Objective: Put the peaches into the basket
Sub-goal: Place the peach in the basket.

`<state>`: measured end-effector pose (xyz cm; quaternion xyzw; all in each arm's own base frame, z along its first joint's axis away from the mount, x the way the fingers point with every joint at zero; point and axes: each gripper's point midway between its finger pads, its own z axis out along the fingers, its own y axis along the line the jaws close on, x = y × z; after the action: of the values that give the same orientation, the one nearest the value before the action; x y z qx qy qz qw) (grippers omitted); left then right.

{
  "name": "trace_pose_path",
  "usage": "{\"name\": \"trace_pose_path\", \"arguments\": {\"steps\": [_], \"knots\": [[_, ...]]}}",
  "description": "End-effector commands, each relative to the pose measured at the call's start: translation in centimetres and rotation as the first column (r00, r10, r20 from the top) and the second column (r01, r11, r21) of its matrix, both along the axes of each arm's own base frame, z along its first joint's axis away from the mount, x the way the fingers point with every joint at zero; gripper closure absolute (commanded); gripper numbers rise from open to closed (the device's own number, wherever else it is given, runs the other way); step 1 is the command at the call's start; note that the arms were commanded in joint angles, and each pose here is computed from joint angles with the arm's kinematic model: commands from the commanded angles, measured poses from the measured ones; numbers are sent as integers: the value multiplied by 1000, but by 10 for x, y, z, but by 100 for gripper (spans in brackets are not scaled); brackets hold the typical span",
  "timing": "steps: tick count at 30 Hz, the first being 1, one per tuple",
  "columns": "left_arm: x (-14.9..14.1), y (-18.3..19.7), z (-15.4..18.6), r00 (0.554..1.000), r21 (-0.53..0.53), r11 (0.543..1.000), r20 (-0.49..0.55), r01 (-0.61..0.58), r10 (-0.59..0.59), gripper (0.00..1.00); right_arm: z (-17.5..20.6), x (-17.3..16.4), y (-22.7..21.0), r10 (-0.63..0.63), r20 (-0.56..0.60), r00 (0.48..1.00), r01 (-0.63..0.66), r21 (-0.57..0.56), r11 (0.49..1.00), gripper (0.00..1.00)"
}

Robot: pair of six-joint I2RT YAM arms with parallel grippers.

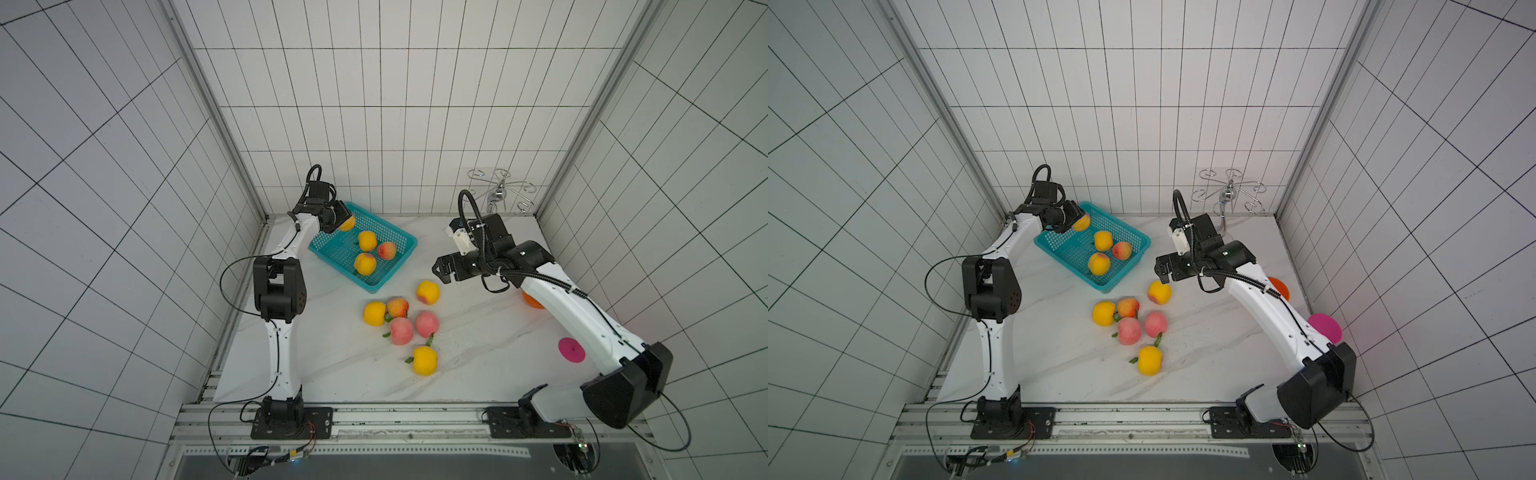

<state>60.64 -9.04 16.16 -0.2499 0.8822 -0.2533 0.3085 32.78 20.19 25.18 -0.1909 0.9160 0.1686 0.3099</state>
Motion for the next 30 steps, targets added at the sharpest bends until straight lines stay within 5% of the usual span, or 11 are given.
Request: {"name": "trace_pose_path", "arguments": {"steps": [1,30], "knots": [[15,7,-7,999,-8,999,16,-35,35,37,12,-1,6,31,4,1000,-31,32,999,0],[19,-17,-78,996,-31,999,-93,-12,9,36,10,-2,5,46,28,999,-47,31,998,0]]}}
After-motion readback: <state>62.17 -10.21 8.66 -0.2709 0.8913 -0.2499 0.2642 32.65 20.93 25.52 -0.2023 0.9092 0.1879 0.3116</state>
